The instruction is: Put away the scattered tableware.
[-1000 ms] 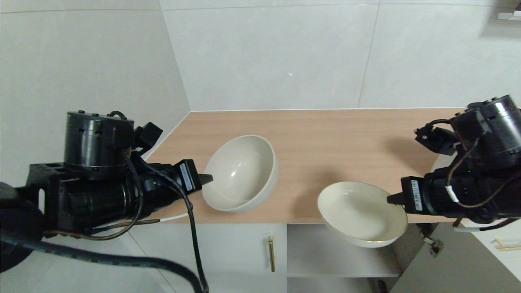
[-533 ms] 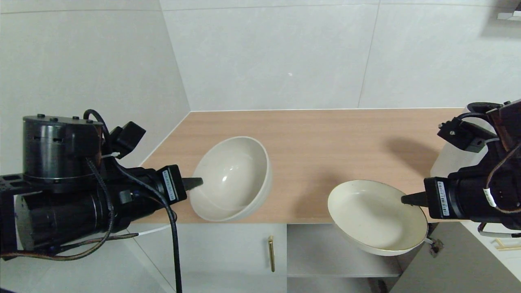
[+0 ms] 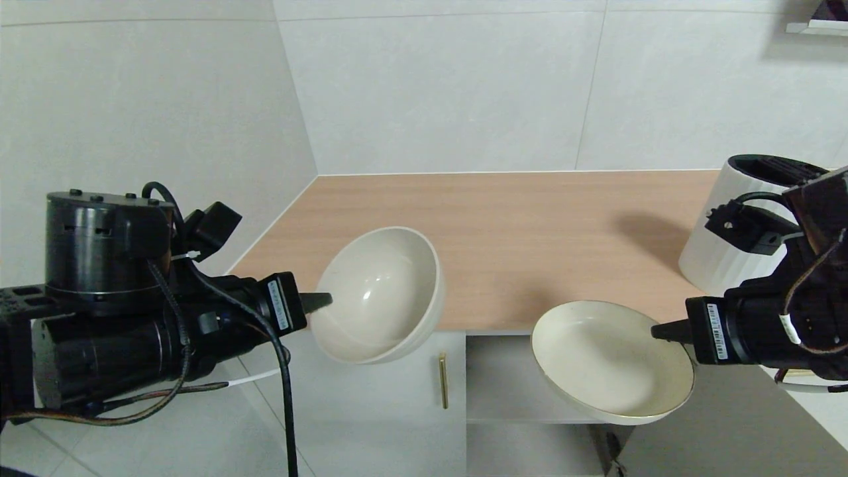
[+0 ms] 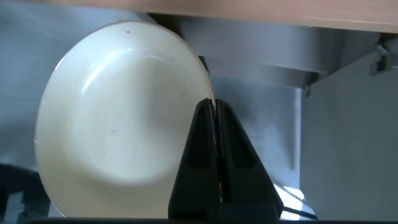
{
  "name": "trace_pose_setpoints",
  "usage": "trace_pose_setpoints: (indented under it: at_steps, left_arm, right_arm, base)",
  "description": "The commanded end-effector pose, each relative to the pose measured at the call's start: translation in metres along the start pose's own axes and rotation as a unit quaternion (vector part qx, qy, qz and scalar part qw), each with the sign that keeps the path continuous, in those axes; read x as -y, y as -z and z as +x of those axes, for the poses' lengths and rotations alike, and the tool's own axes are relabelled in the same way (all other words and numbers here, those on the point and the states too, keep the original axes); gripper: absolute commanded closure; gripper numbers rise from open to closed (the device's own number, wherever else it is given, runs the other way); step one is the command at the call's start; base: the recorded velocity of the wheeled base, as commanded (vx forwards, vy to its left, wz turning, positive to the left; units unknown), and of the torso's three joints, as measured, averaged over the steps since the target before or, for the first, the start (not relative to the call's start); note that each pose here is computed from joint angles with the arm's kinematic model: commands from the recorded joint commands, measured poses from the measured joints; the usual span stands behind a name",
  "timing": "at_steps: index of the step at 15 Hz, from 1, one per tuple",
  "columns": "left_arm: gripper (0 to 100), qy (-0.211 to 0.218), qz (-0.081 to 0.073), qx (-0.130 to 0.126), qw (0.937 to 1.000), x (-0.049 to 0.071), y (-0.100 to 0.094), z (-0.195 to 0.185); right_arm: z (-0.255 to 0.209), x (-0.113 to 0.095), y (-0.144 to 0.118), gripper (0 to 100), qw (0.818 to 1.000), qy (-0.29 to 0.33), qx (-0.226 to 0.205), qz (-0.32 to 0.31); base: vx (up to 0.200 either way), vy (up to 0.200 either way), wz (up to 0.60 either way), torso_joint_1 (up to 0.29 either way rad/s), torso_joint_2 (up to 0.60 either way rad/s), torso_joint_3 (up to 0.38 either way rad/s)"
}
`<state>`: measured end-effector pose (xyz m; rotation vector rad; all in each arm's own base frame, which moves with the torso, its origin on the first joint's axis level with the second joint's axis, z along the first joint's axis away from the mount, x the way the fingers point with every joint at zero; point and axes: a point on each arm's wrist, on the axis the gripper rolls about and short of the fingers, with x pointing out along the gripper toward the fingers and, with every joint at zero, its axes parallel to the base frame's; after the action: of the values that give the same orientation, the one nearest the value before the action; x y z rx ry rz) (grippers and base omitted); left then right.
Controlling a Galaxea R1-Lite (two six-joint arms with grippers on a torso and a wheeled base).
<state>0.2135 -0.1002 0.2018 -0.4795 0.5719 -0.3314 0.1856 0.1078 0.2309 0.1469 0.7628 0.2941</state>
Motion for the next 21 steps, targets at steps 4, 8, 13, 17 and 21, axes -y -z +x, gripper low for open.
trace_pose_setpoints:
  at_steps: [4,8,13,17,21]
  left_arm:
    - [100,0.0,0.0,-0.002,1.0,0.0,0.001,0.001]
    - [100,0.0,0.0,-0.003,1.0,0.0,0.001,0.001]
    - [100,0.0,0.001,-0.007,1.0,0.0,0.003,0.003]
    - [100,0.001,0.002,-0.008,1.0,0.001,0.003,0.003]
    - [100,0.0,0.001,-0.008,1.0,0.0,0.003,0.004]
  right_arm:
    - [0.009,0.0,0.001,100,1.0,0.005,-0.014,-0.001]
    - [0.012,0.0,0.003,100,1.0,0.007,-0.017,-0.002]
    - [0.017,0.0,0.004,100,1.0,0.01,-0.019,-0.003]
    - [0.018,0.0,0.004,100,1.0,0.01,-0.02,-0.003]
    - [0.022,0.0,0.005,100,1.0,0.012,-0.024,-0.003]
  base:
    - [0.0,0.0,0.0,0.0,0.0,0.0]
    - [0.0,0.0,0.0,0.0,0.0,0.0]
    - [0.0,0.0,0.0,-0.089,0.21,0.117]
    - [0.0,0.0,0.0,-0.205,0.47,0.272]
    - [0.0,0.0,0.0,-0.193,0.48,0.282]
